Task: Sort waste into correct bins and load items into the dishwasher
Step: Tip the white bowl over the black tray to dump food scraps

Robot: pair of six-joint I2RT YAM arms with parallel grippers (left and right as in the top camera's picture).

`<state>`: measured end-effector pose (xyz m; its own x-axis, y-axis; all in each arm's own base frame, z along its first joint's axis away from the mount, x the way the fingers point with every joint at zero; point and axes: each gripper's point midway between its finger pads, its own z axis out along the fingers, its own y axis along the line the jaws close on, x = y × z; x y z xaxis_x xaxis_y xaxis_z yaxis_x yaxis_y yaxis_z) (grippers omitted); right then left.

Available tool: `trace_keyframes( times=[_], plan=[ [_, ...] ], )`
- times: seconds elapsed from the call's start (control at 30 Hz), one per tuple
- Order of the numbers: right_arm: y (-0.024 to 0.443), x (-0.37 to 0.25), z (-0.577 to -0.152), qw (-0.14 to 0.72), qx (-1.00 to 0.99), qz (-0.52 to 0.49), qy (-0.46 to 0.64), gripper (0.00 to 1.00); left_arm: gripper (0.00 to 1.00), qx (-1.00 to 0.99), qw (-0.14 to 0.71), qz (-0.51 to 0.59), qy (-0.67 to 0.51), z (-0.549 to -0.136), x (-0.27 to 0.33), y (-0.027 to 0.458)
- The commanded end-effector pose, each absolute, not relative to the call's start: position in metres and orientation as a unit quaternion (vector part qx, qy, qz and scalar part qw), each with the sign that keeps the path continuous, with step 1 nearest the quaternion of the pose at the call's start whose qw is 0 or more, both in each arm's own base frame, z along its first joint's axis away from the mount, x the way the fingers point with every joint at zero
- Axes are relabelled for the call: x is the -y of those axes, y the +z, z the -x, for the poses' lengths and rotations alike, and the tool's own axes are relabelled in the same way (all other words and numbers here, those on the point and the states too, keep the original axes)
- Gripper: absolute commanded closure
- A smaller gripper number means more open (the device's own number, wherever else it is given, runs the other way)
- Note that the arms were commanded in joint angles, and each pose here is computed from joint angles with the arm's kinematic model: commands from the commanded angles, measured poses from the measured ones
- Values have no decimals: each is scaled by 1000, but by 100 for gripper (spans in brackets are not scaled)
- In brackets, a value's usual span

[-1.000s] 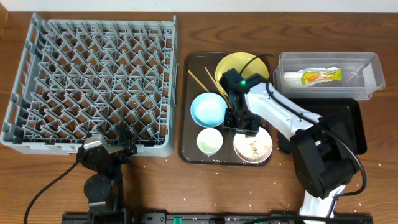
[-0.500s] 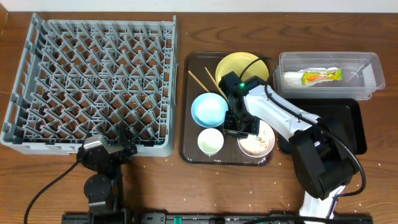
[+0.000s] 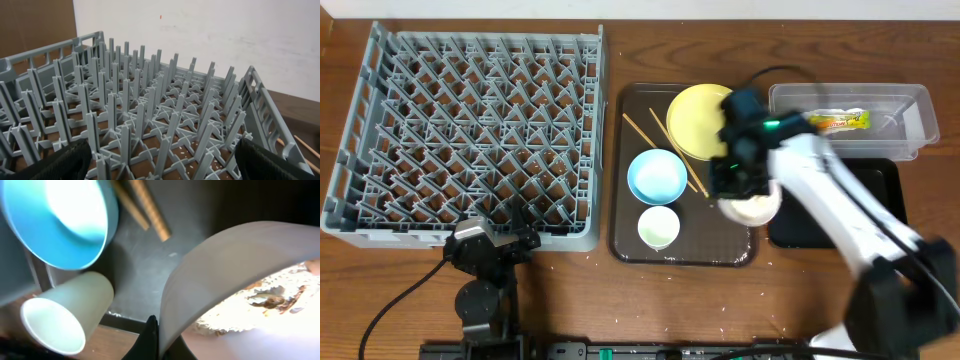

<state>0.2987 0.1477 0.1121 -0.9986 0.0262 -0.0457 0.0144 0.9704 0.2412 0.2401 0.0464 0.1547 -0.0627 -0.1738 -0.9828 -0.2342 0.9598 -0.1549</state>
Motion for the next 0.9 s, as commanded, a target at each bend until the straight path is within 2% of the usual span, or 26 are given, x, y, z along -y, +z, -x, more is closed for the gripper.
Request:
trace_keyframes(
  times=[0.0,0.4,0.7,0.87],
  plan=[
    [140,-119,-314,73,-986,9,153,99,7,-746,650,142,32,-239,-49,137],
    [155,-68,-322,129,-922,24,364,99,7,-746,650,141,32,-239,-49,137],
    [152,-29,-315,211,-832,-57,509,99,7,-746,650,141,32,-239,-49,137],
    [153,-10,-308,254,-788,-93,554,99,7,-746,650,141,32,-239,-49,137]
  ],
)
